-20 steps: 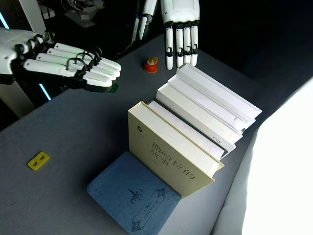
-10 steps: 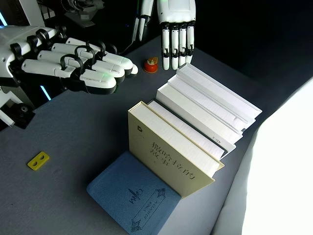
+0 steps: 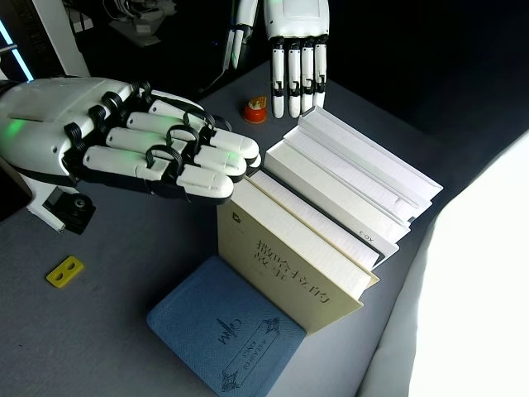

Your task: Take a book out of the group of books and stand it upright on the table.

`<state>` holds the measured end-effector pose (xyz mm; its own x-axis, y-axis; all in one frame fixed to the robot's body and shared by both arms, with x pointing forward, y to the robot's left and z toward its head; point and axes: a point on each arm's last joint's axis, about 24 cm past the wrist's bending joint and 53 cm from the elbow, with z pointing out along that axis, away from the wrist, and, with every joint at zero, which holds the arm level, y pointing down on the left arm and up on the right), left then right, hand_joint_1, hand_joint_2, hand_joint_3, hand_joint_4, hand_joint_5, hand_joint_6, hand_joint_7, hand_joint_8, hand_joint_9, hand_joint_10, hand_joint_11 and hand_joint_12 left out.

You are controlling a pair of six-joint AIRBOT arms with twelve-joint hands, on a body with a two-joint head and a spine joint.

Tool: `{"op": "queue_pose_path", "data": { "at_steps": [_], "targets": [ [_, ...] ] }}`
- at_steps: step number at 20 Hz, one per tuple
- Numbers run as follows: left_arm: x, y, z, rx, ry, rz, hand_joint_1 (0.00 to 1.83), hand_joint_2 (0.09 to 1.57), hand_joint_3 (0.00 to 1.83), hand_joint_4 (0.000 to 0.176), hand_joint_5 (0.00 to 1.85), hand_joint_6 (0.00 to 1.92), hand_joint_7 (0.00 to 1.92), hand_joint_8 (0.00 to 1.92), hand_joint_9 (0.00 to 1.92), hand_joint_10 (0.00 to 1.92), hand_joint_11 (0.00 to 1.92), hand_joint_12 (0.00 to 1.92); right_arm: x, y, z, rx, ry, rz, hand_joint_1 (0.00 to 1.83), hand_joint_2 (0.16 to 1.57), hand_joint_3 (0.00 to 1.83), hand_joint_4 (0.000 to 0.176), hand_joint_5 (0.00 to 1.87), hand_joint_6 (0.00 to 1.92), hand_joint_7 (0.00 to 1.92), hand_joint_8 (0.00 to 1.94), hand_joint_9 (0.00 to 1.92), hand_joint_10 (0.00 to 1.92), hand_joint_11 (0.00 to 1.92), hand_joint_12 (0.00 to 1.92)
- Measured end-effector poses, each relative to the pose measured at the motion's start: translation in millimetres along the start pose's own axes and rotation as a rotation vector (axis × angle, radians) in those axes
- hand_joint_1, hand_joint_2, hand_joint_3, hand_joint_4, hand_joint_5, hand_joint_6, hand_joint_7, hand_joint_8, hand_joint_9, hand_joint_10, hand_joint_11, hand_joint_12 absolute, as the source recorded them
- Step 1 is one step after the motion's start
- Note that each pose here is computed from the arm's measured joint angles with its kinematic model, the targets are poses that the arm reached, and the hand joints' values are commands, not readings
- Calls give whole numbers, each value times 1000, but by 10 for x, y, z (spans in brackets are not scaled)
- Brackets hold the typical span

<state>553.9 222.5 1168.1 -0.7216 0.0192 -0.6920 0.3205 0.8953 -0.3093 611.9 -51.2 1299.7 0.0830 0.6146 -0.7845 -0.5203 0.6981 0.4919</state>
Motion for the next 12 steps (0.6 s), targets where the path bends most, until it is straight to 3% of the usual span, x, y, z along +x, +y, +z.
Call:
{"op": "queue_pose_path", "data": {
  "at_steps": [1, 3, 6, 12],
  "targets": [
    [1, 7, 0, -1, 1, -1, 3, 1305, 0, 46, 68, 2, 73, 1, 51, 1, 0, 183, 21, -3, 16, 0, 0, 10, 0, 1205, 5, 27, 408, 82, 22, 9, 0, 0, 0, 0],
    [-1, 9, -1, -2, 0, -1, 0, 1298, 0, 49, 61, 0, 76, 2, 37, 0, 0, 191, 69, 15, 44, -8, 5, 23, 0, 1208, 6, 21, 408, 78, 7, 1, 0, 0, 0, 0],
    [-9, 30, -2, -4, -1, -5, 0, 1294, 0, 46, 48, 2, 57, 1, 40, 7, 0, 172, 191, 90, 60, -29, 28, 35, 0, 1217, 9, 20, 407, 72, 0, 0, 0, 0, 0, 0],
    [-12, 41, -3, -6, -2, -7, 0, 1294, 0, 46, 65, 4, 101, 9, 49, 6, 0, 186, 413, 33, 13, -19, 80, 34, 0, 1209, 3, 25, 411, 65, 0, 0, 0, 0, 0, 0]
  ]
}}
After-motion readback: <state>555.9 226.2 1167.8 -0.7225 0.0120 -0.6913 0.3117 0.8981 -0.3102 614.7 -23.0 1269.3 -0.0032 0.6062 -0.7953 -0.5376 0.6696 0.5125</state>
